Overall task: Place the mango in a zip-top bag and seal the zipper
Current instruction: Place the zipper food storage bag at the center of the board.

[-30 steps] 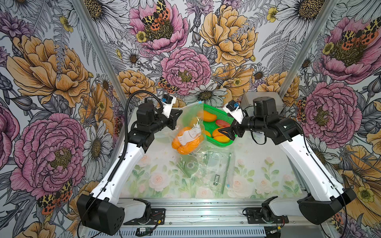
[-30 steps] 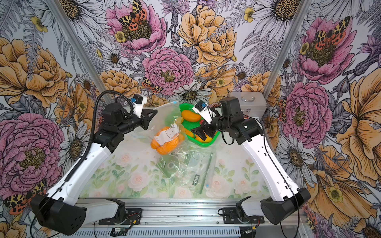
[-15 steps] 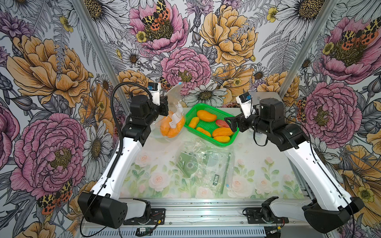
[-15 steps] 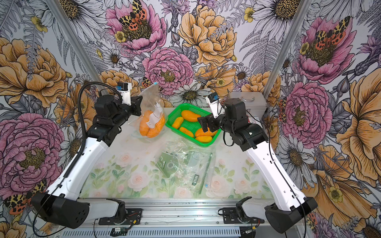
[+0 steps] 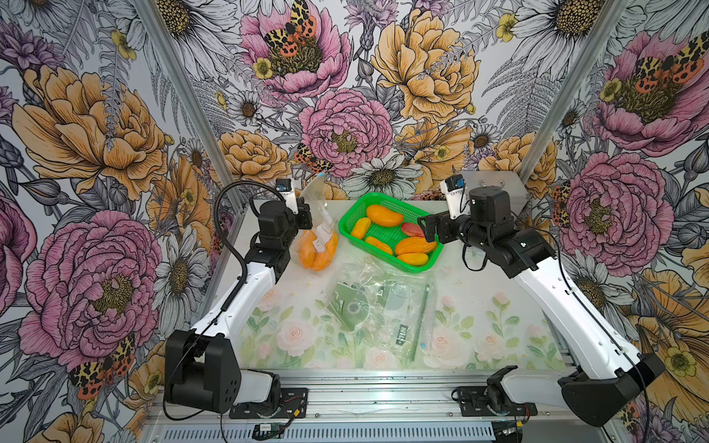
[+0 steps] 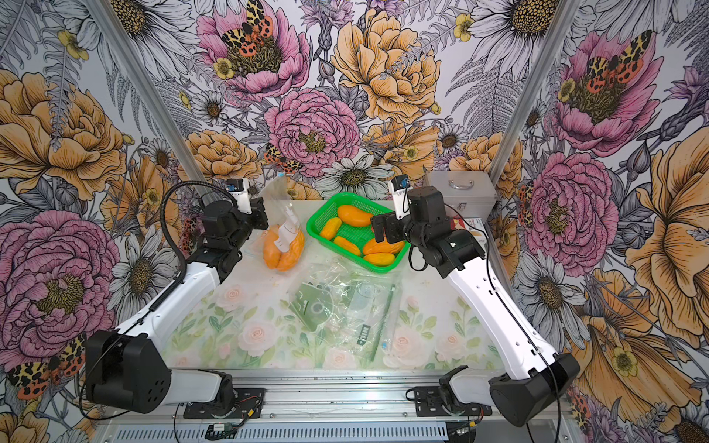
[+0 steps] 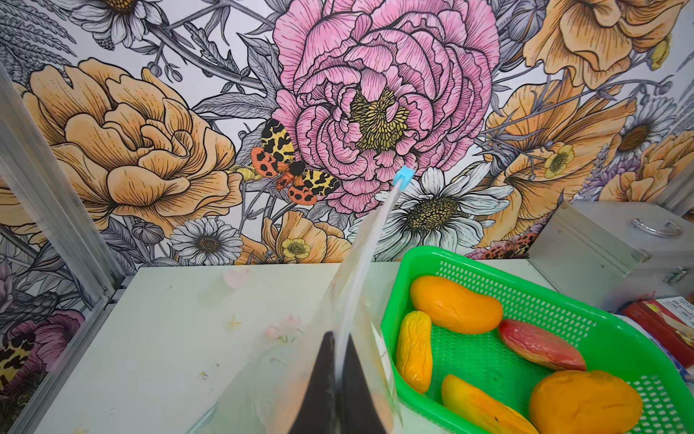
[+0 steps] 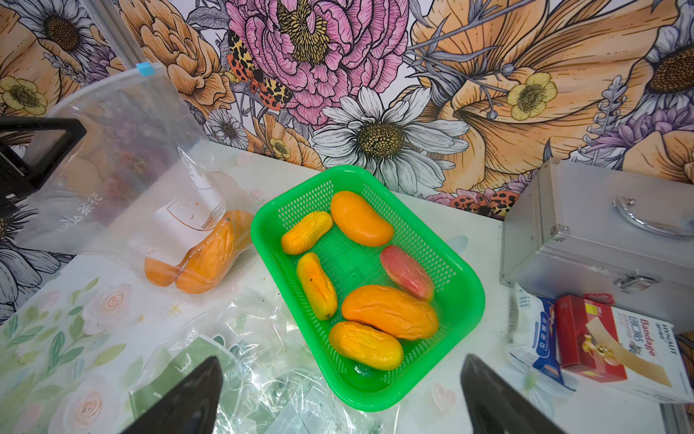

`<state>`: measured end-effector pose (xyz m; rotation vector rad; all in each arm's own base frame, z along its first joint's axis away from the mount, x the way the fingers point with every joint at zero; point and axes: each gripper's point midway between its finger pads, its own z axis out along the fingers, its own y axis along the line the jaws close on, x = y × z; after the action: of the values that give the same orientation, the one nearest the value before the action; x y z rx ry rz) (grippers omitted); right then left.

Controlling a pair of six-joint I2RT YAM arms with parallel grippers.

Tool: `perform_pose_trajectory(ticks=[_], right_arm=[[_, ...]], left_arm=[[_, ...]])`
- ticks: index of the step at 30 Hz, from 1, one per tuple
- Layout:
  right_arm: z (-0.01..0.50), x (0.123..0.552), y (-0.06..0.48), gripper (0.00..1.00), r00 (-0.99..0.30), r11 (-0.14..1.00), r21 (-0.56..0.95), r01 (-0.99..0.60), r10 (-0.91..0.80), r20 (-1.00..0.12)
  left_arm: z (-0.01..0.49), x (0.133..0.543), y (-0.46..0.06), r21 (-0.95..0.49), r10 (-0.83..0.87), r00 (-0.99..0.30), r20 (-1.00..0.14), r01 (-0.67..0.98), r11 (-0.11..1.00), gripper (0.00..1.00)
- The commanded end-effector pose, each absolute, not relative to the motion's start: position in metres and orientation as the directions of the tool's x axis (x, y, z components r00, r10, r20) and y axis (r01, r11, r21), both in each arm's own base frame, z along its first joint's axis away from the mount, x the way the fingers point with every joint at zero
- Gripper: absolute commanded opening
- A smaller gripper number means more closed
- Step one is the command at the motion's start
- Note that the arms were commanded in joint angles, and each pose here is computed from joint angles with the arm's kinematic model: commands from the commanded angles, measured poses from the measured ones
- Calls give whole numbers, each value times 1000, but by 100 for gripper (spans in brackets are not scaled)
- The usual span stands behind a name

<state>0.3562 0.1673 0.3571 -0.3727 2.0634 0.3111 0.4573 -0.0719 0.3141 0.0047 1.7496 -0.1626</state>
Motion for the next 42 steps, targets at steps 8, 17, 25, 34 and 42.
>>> perform_pose_trajectory(ticks=[8,17,25,34,42], right_arm=[[350,370,166,99,-482,942,61,-330,-113,-869],[339,382,168,99,-505,950,54,-307,-114,-856],[331,385,171,99,-526,949,70,-307,-108,-844],[332,380,170,99,-523,949,72,-307,-104,-846],[323,381,158,99,-546,971,81,-226,-58,-836]], left_arm=[[354,491,-40,-136,-136,-12,-991,-39,990,0],[326,533,-61,-179,-175,-81,-981,40,983,0],[255,578,-78,-247,-228,-223,-948,64,967,0],[253,584,-84,-280,-253,-243,-937,81,957,54],[310,551,-70,-258,-248,-138,-959,59,964,99]])
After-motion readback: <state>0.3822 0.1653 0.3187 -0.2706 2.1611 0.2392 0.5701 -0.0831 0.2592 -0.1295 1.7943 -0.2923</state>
